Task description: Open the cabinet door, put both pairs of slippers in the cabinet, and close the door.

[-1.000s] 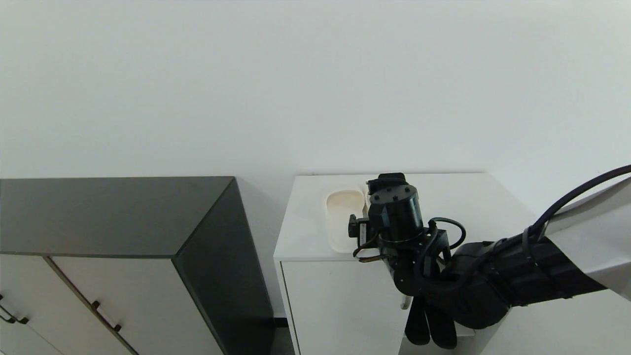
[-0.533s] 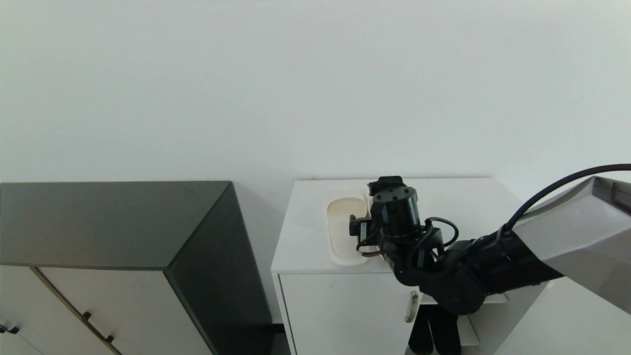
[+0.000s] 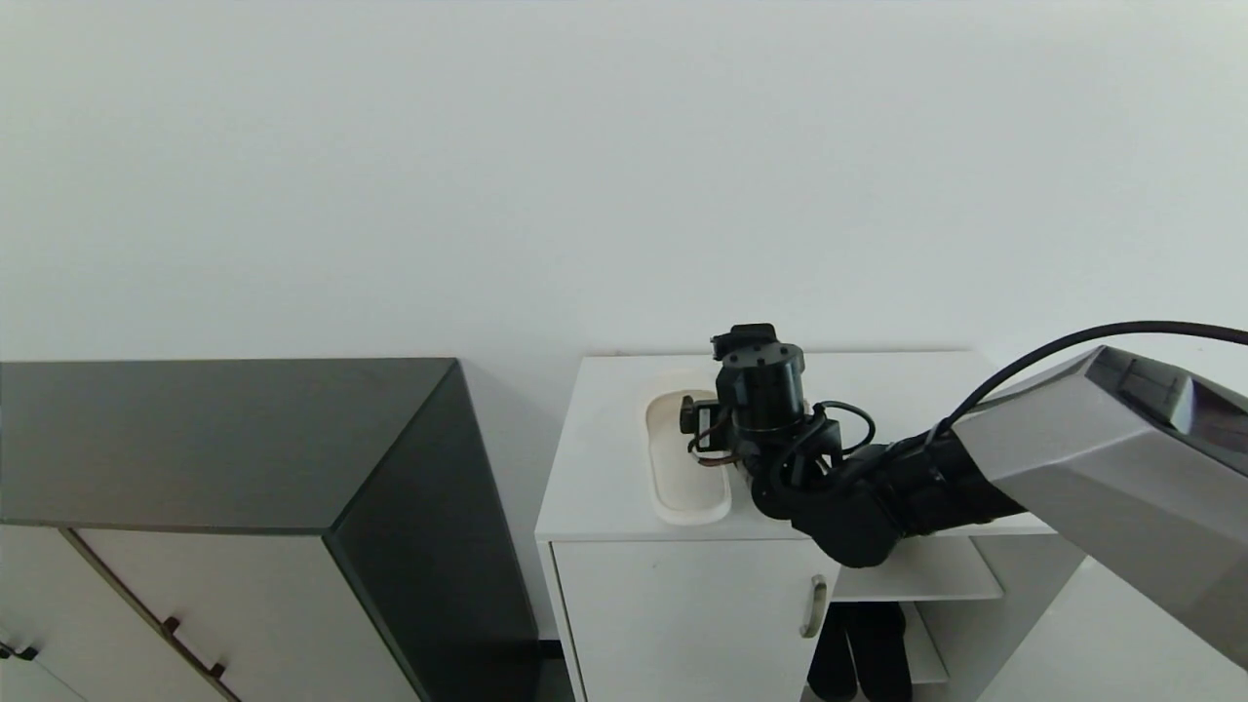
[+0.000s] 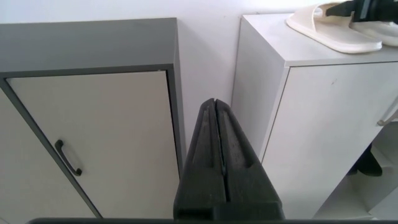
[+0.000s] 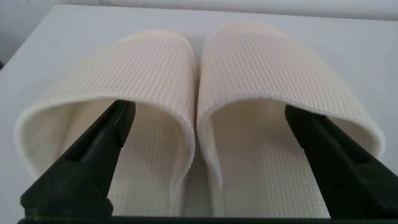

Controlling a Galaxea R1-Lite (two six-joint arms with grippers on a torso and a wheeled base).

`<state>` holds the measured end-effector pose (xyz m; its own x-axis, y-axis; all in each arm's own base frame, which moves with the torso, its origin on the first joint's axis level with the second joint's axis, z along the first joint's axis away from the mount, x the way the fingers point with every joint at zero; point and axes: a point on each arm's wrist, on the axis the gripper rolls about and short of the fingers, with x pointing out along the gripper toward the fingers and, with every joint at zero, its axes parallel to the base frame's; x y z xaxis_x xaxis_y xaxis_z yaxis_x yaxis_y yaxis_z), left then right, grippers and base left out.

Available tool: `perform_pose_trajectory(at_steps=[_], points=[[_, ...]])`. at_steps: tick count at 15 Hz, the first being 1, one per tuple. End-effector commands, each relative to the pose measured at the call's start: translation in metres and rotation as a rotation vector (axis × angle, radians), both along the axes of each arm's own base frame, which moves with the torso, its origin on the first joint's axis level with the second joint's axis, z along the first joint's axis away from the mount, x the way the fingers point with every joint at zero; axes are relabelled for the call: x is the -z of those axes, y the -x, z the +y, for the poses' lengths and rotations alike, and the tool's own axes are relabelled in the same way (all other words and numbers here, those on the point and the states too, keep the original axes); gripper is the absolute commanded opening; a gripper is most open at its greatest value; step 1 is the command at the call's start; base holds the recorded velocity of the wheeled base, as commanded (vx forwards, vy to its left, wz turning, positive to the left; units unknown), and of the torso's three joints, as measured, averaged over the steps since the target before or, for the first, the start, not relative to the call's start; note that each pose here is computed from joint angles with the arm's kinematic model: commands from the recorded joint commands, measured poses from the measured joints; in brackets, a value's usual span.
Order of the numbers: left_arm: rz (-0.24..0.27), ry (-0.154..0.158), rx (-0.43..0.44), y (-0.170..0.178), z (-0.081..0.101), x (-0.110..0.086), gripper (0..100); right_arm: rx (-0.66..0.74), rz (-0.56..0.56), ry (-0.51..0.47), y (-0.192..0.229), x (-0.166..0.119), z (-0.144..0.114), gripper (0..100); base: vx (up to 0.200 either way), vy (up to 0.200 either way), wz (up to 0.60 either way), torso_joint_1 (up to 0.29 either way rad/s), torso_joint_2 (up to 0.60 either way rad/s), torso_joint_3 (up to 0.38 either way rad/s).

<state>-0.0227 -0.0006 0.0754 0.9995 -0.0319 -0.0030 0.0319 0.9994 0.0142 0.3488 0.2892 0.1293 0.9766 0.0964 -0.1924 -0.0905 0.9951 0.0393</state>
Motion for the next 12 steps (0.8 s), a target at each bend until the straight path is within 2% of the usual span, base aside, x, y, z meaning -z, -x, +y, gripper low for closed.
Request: perform_pose_trajectory(at_steps=[1, 4, 5, 10, 12], points=[[0.002, 0.0, -0.001, 0.0, 0.0, 0.0, 0, 0.011, 0.01, 0.012, -0.013, 0.009, 0.004, 100, 0.0, 0.0, 0.0, 0.0, 0.0, 0.0], [0.002, 0.0, -0.001, 0.0, 0.0, 0.0, 0, 0.017, -0.007, 0.0, -0.021, 0.008, 0.007, 100, 0.0, 0.0, 0.0, 0.0, 0.0, 0.0], [0.002, 0.0, -0.001, 0.0, 0.0, 0.0, 0, 0.016, -0.008, 0.005, -0.022, 0.007, 0.007, 0, 0.0, 0.0, 0.0, 0.0, 0.0, 0.0], [0.002, 0.0, -0.001, 0.0, 0.0, 0.0, 0, 0.009, -0.019, 0.002, -0.016, 0.001, 0.01, 0, 0.0, 0.0, 0.0, 0.0, 0.0, 0.0], [0.0, 0.0, -0.003, 0.0, 0.0, 0.0, 0, -0.013, -0.021, 0.003, -0.001, -0.009, 0.011, 0, 0.0, 0.0, 0.0, 0.0, 0.0, 0.0]])
